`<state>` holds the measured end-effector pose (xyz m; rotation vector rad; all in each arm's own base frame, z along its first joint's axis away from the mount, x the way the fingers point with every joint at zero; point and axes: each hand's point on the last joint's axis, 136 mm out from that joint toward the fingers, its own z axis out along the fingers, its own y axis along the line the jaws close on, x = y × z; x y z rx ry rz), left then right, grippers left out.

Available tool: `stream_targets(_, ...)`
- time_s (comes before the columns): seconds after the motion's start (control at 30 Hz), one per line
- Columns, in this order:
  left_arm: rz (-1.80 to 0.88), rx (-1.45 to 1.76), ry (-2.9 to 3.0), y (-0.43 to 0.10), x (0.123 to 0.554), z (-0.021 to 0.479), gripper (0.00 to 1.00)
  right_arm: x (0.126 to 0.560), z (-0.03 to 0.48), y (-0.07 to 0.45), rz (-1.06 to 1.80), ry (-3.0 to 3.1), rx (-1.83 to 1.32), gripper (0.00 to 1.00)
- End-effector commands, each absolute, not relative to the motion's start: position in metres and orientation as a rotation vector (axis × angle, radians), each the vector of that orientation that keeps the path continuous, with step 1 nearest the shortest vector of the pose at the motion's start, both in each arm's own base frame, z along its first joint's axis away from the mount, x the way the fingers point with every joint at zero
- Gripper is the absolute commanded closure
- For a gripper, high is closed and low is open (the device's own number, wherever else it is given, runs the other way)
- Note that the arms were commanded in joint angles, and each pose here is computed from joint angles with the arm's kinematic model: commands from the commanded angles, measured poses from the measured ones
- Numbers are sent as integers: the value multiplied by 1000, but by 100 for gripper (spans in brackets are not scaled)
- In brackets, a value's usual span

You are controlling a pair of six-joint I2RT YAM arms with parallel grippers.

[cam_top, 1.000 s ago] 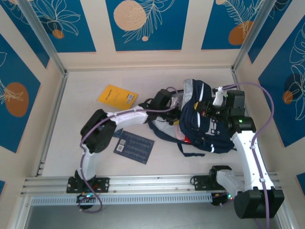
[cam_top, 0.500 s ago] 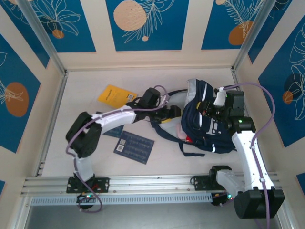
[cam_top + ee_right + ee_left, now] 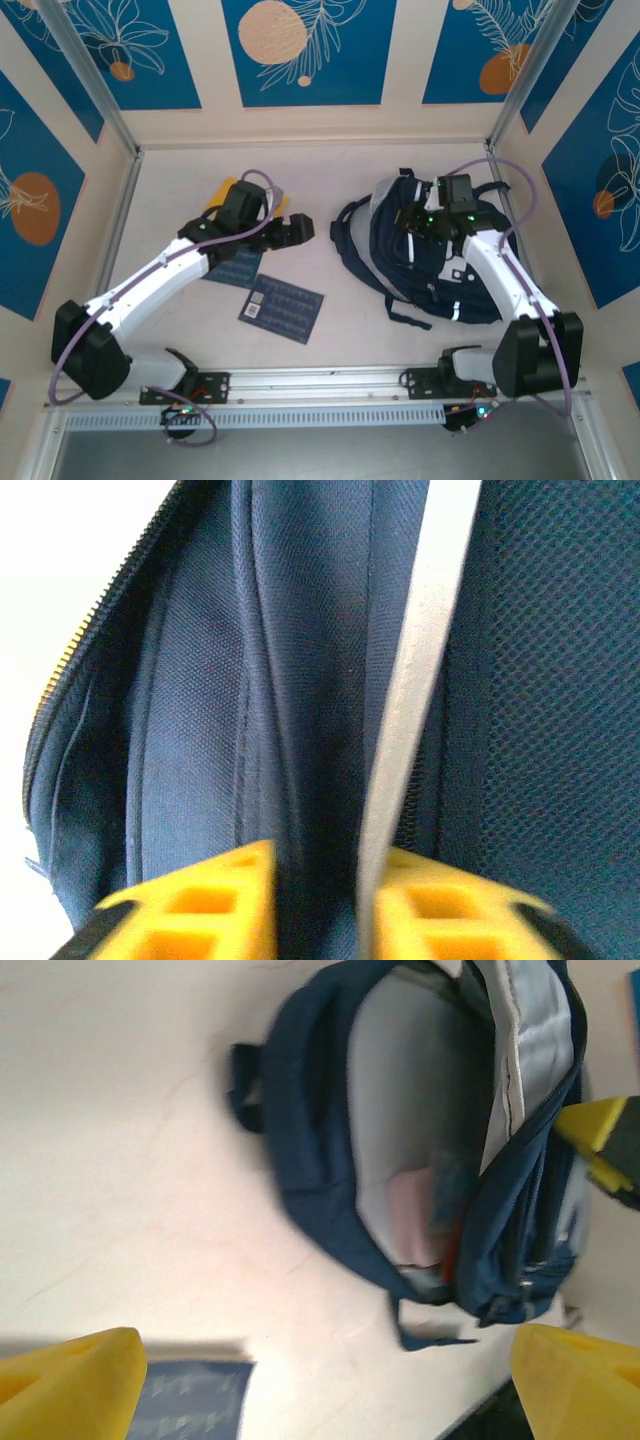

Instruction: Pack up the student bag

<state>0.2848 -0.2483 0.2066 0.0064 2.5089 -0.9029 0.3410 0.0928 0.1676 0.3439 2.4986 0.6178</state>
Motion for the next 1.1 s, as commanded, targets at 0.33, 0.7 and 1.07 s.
stream_targets(0.33, -493, -305, 2751, -147, 242, 115, 4, 337, 194, 112, 221, 2442, 17, 51)
stream_targets(0.7, -498, -455, 2867, -137, 205, 68, 6, 234, 121, 304, 730, 2625, -700, 61)
stream_targets(1.07, -768, -524, 2878, -161, 178, 43, 10, 236, 57, 362, 656, 2744, -896, 54)
